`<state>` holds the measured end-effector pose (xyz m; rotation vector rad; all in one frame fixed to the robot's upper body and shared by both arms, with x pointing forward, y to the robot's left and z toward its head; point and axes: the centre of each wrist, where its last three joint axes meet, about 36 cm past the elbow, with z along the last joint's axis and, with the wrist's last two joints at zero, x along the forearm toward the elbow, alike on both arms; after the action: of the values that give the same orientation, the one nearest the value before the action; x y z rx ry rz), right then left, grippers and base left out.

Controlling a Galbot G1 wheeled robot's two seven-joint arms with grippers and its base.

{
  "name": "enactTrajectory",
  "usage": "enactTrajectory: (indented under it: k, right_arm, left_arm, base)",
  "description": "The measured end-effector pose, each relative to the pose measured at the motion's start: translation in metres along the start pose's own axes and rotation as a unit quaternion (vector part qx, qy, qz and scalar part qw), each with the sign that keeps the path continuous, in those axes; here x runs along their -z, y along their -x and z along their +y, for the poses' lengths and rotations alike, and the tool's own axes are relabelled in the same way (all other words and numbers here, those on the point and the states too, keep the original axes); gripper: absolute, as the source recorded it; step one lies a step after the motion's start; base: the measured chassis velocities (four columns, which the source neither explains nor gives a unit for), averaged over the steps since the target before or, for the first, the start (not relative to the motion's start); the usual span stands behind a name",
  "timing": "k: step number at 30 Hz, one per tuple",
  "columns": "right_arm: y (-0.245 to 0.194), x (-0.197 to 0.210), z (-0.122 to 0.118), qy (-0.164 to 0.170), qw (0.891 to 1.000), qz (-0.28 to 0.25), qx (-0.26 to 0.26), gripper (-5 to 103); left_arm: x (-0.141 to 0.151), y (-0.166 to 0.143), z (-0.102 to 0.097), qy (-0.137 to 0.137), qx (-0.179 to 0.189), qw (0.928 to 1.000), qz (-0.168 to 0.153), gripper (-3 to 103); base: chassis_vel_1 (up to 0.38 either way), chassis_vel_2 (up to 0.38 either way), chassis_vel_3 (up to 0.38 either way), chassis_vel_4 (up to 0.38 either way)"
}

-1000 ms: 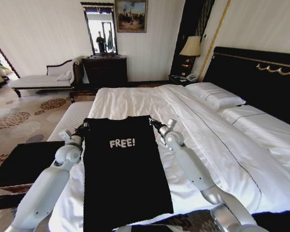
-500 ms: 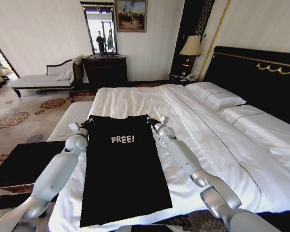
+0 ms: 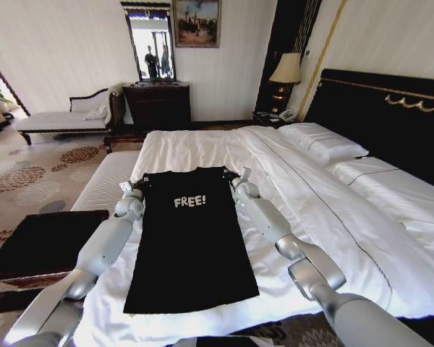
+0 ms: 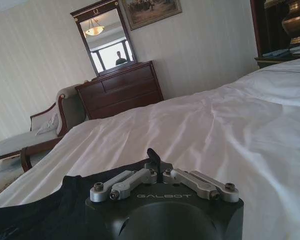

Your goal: Fold the clothes on the bed and place them into the basket.

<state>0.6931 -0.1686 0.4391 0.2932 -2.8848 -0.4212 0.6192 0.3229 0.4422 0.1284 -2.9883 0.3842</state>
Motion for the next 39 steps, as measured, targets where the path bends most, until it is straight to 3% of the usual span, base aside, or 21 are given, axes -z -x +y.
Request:
enactTrajectory:
  k: [9,15,22,24,27,36,39]
  right_arm:
    - [-0.037,-0.057,-0.003,0.012,1.000,0.011,0.009,0]
    - [-0.082,-0.071,0.005,0.009,0.999,-0.012,0.028,0]
    - [-0.140,-0.088,0.015,0.001,0.999,-0.026,0.048,0]
    - [-0.146,-0.092,0.015,-0.001,0.999,-0.024,0.048,0]
    - [-0.191,-0.116,0.010,-0.005,0.999,-0.018,0.043,0]
    - [-0.252,-0.121,0.002,0.001,0.999,-0.041,0.029,0]
    - [-0.282,-0.131,0.000,0.003,0.999,-0.037,0.022,0]
  left_arm:
    - [-0.026,-0.035,-0.003,-0.017,-0.007,0.9997,-0.014,1]
    - [-0.044,-0.089,0.008,-0.028,-0.003,0.9992,-0.028,1]
    - [-0.069,-0.161,0.021,-0.016,-0.001,0.9992,-0.036,1]
    - [-0.071,-0.167,0.021,-0.016,-0.001,0.9992,-0.037,1]
    - [-0.081,-0.209,0.018,-0.012,-0.003,0.9989,-0.044,1]
    - [-0.089,-0.251,0.013,-0.007,-0.009,0.9988,-0.047,1]
    - [-0.106,-0.271,0.018,0.006,-0.003,0.9993,-0.038,1]
  base:
    - [0.000,0.000,0.000,0.000]
    - [0.000,0.000,0.000,0.000]
    - [0.000,0.000,0.000,0.000]
    - [0.000,0.000,0.000,0.000]
    - [0.000,0.000,0.000,0.000]
    - [0.000,0.000,0.000,0.000]
    - [0.000,0.000,0.000,0.000]
